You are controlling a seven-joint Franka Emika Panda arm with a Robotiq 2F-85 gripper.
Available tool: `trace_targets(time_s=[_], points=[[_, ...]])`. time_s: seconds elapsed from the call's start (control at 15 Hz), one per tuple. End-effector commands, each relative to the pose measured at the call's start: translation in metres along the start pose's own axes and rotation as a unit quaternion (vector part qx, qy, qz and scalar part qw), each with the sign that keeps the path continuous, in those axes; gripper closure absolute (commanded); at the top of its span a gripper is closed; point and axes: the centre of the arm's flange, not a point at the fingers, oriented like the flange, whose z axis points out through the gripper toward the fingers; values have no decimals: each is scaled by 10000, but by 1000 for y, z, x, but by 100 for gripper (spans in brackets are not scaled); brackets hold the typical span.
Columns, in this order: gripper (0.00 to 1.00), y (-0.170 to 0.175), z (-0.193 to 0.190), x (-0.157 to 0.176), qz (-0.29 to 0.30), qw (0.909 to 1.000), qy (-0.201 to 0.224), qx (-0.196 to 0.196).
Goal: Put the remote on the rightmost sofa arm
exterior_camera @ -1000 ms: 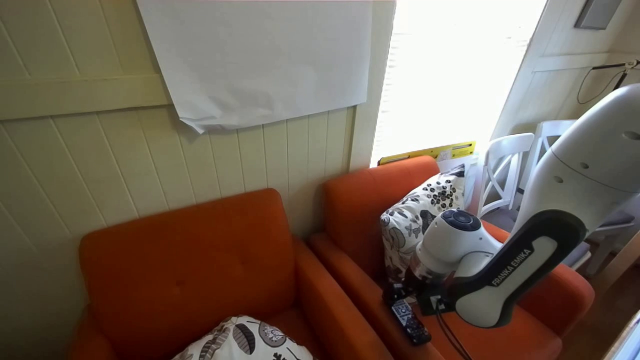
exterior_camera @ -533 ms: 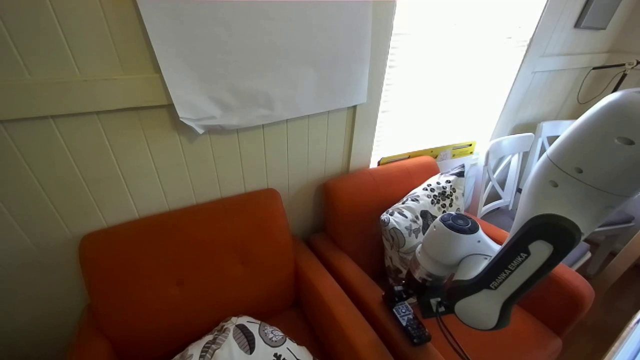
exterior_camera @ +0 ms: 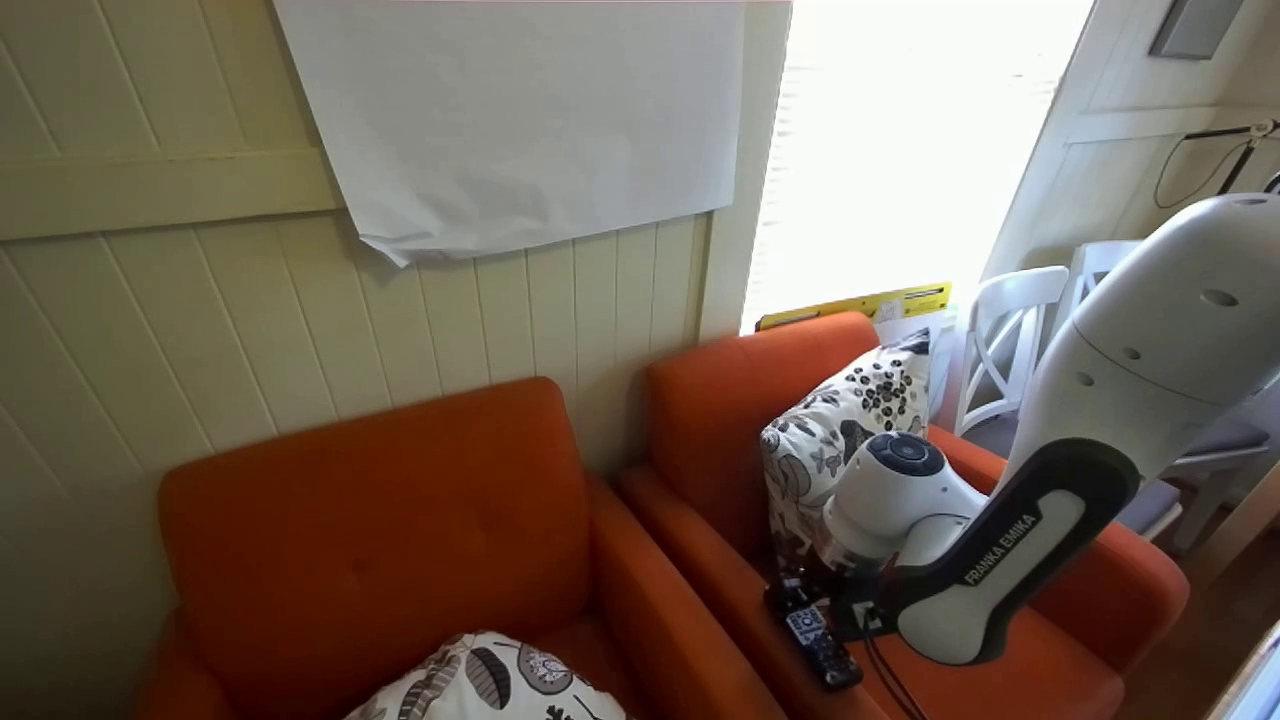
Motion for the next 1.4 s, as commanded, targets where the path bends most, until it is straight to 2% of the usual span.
trace_targets(time_s=[0.0,0.4,0.47,0.53,0.87,1.13,1.27,1.33], points=[[0,-3,12,5,18,9999,-79,-143],[0,-7,19,5,-5,9998,-168,-82],[25,-8,19,5,-10,9998,-172,-78],[26,-8,20,5,-19,9998,-179,-85],[63,-10,19,3,-43,9996,-243,-128],[64,-11,-1,0,-194,9989,-403,-108],[64,-6,-25,1,-592,9970,-496,-19],[64,-3,-37,2,-789,9957,-474,-99]])
